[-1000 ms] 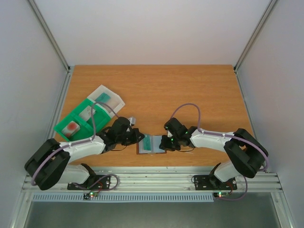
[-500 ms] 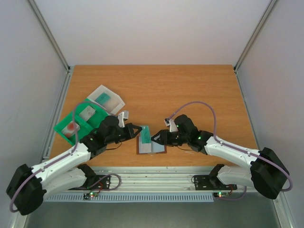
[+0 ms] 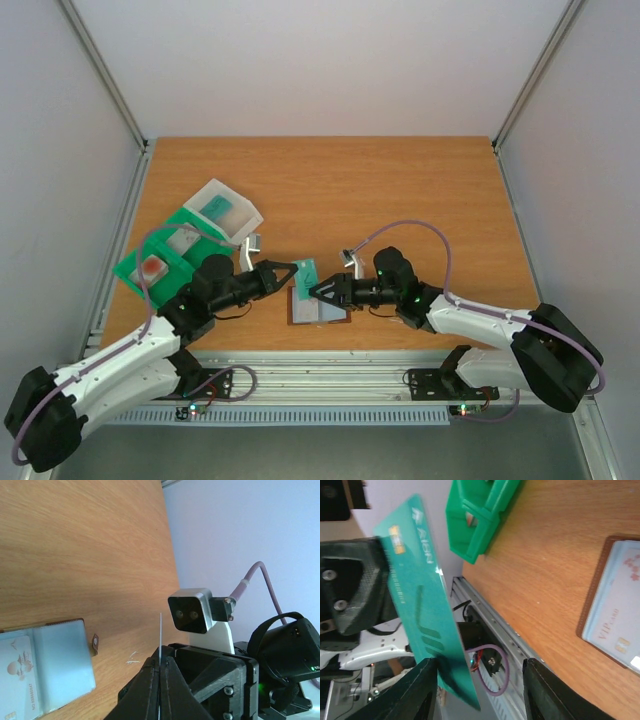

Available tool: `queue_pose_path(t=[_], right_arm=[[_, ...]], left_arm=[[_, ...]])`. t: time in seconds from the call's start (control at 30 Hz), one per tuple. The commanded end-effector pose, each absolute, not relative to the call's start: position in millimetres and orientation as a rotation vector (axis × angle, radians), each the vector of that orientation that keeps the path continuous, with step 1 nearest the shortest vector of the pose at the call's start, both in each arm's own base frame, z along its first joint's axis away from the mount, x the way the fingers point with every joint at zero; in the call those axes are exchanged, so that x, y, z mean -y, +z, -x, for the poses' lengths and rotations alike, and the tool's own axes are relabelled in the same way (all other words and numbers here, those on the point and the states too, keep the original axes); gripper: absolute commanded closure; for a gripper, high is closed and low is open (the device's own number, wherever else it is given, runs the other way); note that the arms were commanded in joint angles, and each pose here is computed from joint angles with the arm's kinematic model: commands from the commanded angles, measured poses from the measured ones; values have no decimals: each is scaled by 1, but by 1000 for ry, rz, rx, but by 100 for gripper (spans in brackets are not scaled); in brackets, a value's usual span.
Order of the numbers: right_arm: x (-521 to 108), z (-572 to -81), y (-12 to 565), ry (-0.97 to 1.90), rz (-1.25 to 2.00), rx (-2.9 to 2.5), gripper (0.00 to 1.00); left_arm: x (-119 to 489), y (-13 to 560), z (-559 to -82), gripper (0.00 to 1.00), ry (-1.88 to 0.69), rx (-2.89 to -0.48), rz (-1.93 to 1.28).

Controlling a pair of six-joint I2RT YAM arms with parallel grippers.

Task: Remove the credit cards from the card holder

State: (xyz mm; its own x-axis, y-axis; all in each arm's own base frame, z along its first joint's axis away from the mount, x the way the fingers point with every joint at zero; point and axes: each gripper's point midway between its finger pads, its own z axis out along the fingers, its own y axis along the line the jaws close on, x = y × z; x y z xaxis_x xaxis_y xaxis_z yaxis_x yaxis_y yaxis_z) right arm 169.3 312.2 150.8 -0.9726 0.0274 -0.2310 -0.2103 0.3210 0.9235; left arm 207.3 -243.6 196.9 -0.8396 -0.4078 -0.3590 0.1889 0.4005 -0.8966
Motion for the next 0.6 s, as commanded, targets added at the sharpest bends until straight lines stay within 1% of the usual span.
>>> queue_pose_path(t=[0.0, 0.07, 0.13, 0.2, 0.23, 0.3, 0.33, 0.37, 0.43, 0.5, 0.57], right_arm=[[-320, -165, 182, 1834, 268, -2208, 52], [-319, -165, 185, 1833, 278, -2207, 55], [-318, -164, 187, 1831, 287, -2198, 65], [-317, -162, 188, 1816, 298, -2202, 80], [-316, -161, 189, 1810, 312, -2201, 86], [-313, -157, 191, 1791, 351, -2202, 94], [-311, -155, 191, 1775, 372, -2205, 97], [-309, -151, 192, 1759, 399, -2203, 99], [-302, -141, 197, 1751, 469, -2180, 99], [-297, -128, 200, 1759, 547, -2171, 99], [-291, -114, 205, 1772, 629, -2156, 99]], left_arm=[[249, 221, -207, 100, -1573, -1990, 148], [251, 221, -206, 100, -1593, -1975, 140], [252, 222, -206, 100, -1608, -1967, 137], [253, 222, -205, 99, -1620, -1964, 134], [254, 222, -204, 100, -1627, -1961, 127], [254, 224, -201, 100, -1641, -1961, 109], [255, 226, -198, 98, -1649, -1963, 83], [257, 227, -194, 94, -1652, -1979, 54], [258, 223, -185, 84, -1602, -2062, -31], [258, 225, -175, 76, -1560, -2123, -121], [255, 226, -161, 76, -1522, -2174, -232]])
